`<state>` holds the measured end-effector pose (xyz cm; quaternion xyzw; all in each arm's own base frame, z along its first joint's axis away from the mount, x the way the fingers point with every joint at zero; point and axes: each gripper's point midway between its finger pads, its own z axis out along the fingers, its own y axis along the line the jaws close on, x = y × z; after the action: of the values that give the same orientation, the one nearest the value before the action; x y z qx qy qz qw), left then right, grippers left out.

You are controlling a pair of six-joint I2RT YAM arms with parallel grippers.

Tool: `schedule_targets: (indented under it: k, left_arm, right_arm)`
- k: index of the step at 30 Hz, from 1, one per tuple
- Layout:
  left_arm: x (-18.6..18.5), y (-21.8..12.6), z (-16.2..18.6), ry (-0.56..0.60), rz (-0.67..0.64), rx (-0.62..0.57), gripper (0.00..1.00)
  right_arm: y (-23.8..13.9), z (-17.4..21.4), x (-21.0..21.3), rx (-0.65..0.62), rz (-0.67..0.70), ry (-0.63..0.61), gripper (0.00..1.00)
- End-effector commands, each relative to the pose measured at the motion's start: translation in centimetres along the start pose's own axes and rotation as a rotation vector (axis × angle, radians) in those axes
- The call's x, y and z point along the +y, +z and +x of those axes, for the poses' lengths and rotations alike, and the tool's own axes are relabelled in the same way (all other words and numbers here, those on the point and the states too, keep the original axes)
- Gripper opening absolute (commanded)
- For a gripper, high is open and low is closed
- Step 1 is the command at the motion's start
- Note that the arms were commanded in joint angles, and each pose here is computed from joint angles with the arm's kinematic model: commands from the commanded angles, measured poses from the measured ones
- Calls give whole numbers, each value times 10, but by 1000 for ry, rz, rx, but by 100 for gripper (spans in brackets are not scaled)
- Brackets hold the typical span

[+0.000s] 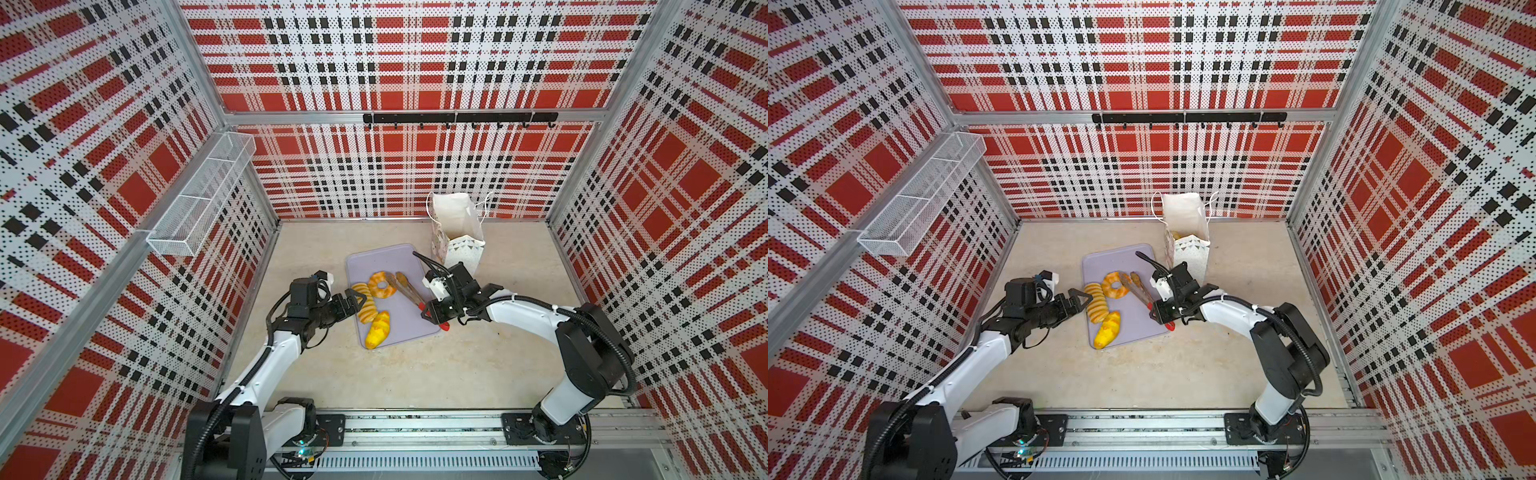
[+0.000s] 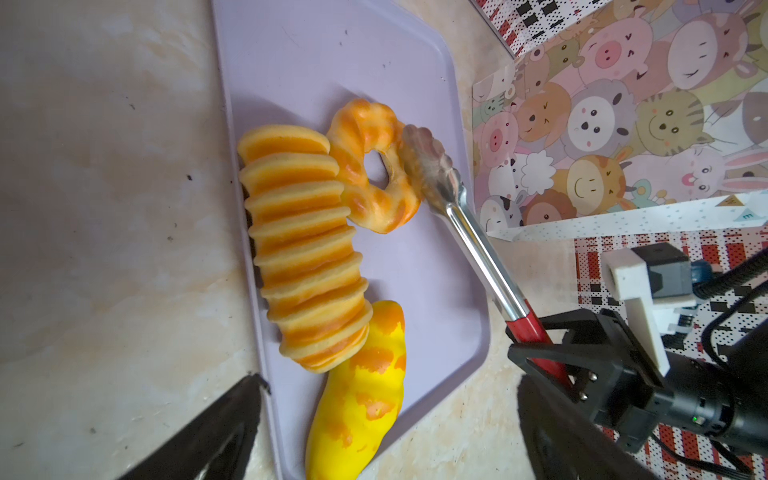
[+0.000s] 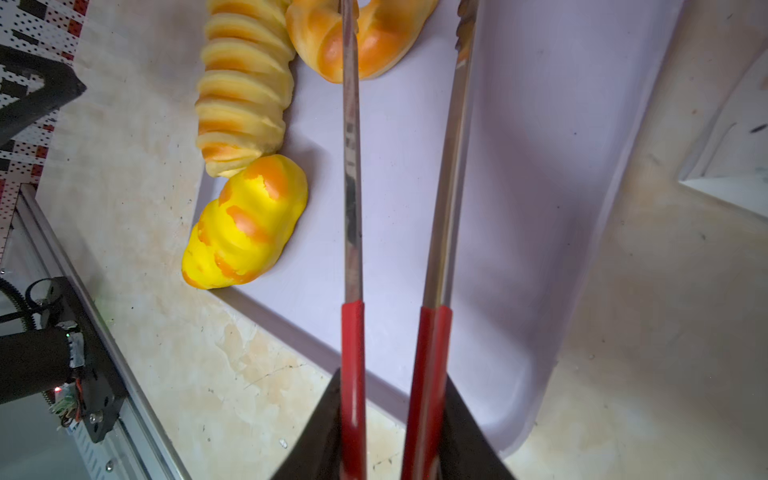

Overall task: Place the fake bread into the paper bag
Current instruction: 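Position the tongs around the glazed ring donut and close them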

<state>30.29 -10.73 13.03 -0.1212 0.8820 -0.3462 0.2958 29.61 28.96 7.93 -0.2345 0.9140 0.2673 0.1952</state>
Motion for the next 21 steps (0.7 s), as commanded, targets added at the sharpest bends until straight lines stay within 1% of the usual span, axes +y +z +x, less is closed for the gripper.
schedule_targets:
  k: [1,12,17,21]
  left_arm:
    - [-3,-3,-3,11,7,-9,98]
    - [-8,-8,-7,22,21,-34,98]
    - [-10,-10,-7,29,33,-37,98]
    - [-12,-11,-7,33,37,-40,98]
  right_arm:
    - [3,-3,1,15,6,-44,31]
    - [2,1,9,47,70,-140,30]
    - [-2,2,8,41,80,-140,23]
    - [-8,-1,16,13,47,-131,20]
